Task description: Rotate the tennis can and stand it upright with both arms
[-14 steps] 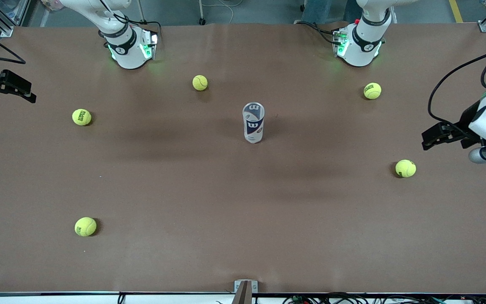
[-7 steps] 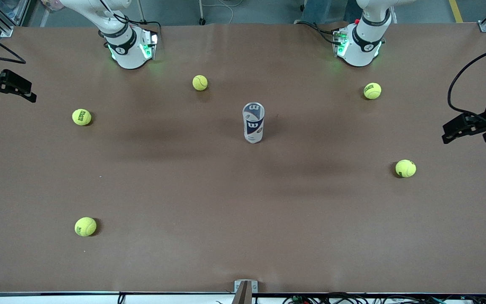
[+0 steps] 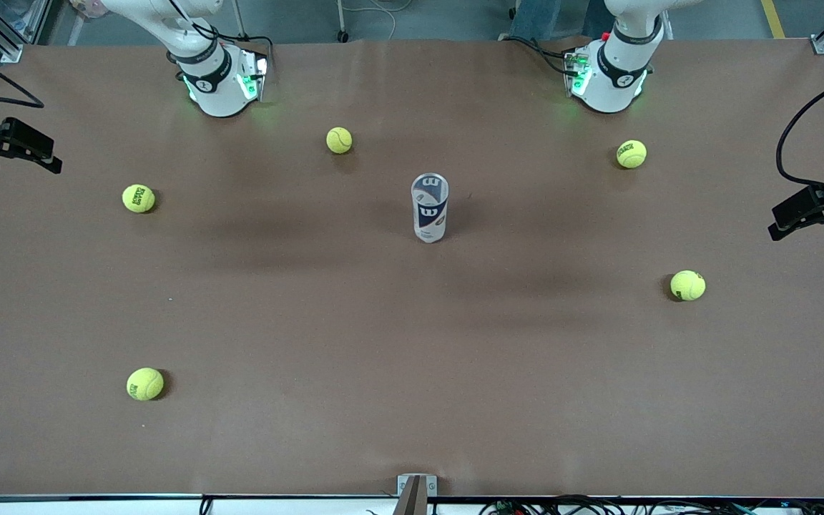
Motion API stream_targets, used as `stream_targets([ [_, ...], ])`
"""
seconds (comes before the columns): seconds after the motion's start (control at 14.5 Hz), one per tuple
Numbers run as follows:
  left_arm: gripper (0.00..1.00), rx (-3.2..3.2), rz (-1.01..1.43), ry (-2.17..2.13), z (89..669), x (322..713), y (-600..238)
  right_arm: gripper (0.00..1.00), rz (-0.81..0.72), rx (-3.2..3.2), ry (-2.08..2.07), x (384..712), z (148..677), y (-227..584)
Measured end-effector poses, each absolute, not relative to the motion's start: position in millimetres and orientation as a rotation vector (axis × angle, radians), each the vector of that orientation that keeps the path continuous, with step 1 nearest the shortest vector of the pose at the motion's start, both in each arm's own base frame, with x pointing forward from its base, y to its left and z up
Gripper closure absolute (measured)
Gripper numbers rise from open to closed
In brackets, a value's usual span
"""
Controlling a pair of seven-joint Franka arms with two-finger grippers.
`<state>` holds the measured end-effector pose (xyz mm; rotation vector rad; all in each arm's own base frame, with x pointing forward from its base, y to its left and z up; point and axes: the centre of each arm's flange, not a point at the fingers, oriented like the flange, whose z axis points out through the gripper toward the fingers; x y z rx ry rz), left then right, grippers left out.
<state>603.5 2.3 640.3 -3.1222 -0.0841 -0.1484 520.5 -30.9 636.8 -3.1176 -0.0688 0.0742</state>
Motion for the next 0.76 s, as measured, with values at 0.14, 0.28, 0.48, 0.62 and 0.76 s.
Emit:
stream_targets([
  [0.14,0.0,-3.11,-0.156,-0.094,643,602,2,0.0,0.073,-3.117,-0.069,521,637,-31],
  [0.28,0.0,-3.104,-0.162,-0.088,646,601,-5,0.0,0.071,-3.117,-0.069,521,637,-31],
  [0.48,0.0,-3.125,-0.172,-0.073,650,597,-14,0.0,0.07,-3.117,-0.069,520,637,-31],
  [0.62,0.0,-3.127,-0.178,-0.076,654,594,-14,0.0,0.069,-3.117,-0.069,520,637,-31],
  [0.76,0.0,-3.122,-0.184,-0.073,656,592,-16,0.0,0.069,-3.118,-0.07,520,638,-31],
])
